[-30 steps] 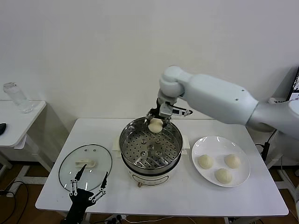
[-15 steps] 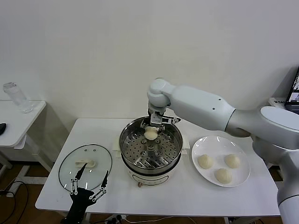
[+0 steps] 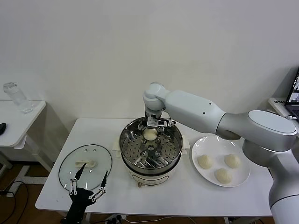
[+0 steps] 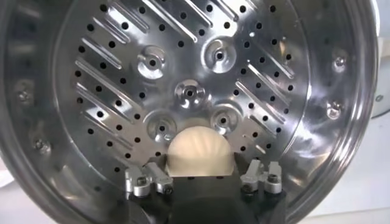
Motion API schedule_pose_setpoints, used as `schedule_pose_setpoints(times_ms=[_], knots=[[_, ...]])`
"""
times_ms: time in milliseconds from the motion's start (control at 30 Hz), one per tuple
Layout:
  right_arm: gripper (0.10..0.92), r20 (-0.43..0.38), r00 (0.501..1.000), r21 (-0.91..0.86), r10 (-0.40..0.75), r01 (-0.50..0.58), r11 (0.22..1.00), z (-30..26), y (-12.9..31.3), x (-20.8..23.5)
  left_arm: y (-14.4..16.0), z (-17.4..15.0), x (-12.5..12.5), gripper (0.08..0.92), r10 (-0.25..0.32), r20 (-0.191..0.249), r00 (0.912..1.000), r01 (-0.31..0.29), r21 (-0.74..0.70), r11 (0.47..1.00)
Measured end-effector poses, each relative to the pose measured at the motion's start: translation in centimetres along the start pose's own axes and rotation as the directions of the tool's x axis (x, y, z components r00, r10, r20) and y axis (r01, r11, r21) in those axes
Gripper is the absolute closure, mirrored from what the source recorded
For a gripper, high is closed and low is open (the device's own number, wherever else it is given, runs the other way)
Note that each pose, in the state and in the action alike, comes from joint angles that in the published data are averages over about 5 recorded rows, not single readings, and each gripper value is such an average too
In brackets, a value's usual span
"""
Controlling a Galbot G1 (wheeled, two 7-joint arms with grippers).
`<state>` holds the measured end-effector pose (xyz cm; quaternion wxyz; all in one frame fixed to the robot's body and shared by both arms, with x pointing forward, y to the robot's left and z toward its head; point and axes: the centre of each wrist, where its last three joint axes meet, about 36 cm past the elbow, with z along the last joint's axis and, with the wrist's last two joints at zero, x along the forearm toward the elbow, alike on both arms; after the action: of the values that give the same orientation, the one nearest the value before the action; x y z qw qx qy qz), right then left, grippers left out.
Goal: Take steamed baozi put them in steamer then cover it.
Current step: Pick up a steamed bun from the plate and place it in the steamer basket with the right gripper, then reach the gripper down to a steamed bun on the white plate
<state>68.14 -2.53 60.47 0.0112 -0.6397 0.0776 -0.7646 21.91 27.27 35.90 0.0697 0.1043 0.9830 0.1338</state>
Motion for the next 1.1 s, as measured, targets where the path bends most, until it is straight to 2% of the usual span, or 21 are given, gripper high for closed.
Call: schedule_pose_setpoints(times_ms=[233,433,567,733,933,1100], knots=[[0.199,0.014,0.998,-0.125,0.062,-0.06,0.99,0.7,2.7,3.6,0.1,-0.1,-0.1,0.177,-0.002,0.002,1.0,0.002,-0.003,1.0],[0.2,0.011,0.993,-0.383,0.122,-0.108,0.917,2.9,8.8,8.6,0.0,-0.1,-0.3,0.177,0.005,0.005,1.0,-0.005,-0.002,1.0],[0.2,0.003,0.992,-0.568,0.126,-0.102,0.817,4.4,14.2,10.8,-0.1,-0.1,-0.4,0.177,0.014,0.009,0.9999,-0.014,-0.004,1.0],[0.2,0.018,0.994,-0.752,0.112,-0.061,0.656,5.1,21.4,10.9,-0.1,0.0,-0.5,0.177,0.022,0.014,0.9996,-0.022,-0.012,1.0],[0.2,0.057,0.994,-0.878,0.095,0.005,0.478,4.1,28.0,8.3,-0.1,-0.1,-0.7,0.177,0.024,0.024,0.9994,-0.024,-0.018,1.0],[0.2,0.101,0.991,-0.926,0.089,0.06,0.373,2.5,31.2,4.7,-0.1,-0.2,-0.9,0.177,0.025,0.026,0.9993,-0.024,-0.021,0.999]])
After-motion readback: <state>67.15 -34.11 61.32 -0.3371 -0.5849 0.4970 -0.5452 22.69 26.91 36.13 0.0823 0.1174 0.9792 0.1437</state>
